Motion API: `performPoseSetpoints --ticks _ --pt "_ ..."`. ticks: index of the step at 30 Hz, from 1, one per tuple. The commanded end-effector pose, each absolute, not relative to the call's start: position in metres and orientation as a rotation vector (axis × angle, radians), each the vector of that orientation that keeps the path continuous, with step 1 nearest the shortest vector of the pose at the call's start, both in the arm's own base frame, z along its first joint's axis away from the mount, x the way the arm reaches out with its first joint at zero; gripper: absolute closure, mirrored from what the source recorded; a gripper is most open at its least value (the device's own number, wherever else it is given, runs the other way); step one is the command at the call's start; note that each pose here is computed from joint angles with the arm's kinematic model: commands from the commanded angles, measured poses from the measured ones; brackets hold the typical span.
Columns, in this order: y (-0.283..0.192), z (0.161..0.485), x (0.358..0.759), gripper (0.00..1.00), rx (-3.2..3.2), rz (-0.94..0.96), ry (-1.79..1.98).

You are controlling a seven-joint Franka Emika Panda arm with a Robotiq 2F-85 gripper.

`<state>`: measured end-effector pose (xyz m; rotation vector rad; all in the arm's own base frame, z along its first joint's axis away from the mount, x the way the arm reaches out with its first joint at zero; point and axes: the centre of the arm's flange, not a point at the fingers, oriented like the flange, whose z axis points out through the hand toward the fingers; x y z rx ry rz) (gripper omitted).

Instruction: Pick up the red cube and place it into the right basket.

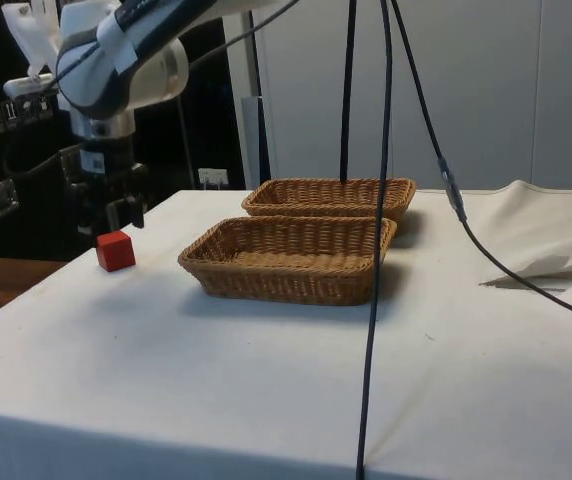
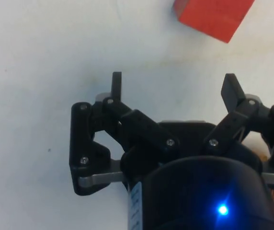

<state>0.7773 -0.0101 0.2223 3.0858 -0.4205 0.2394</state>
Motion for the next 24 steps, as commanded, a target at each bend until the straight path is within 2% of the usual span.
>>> performPoseSetpoints --ticks 1,24 --pt "-0.01 0.219 0.779 0.0 3.075 0.249 -0.429" --pt "-0.013 0.193 0.789 0.0 2.931 0.385 -0.511"
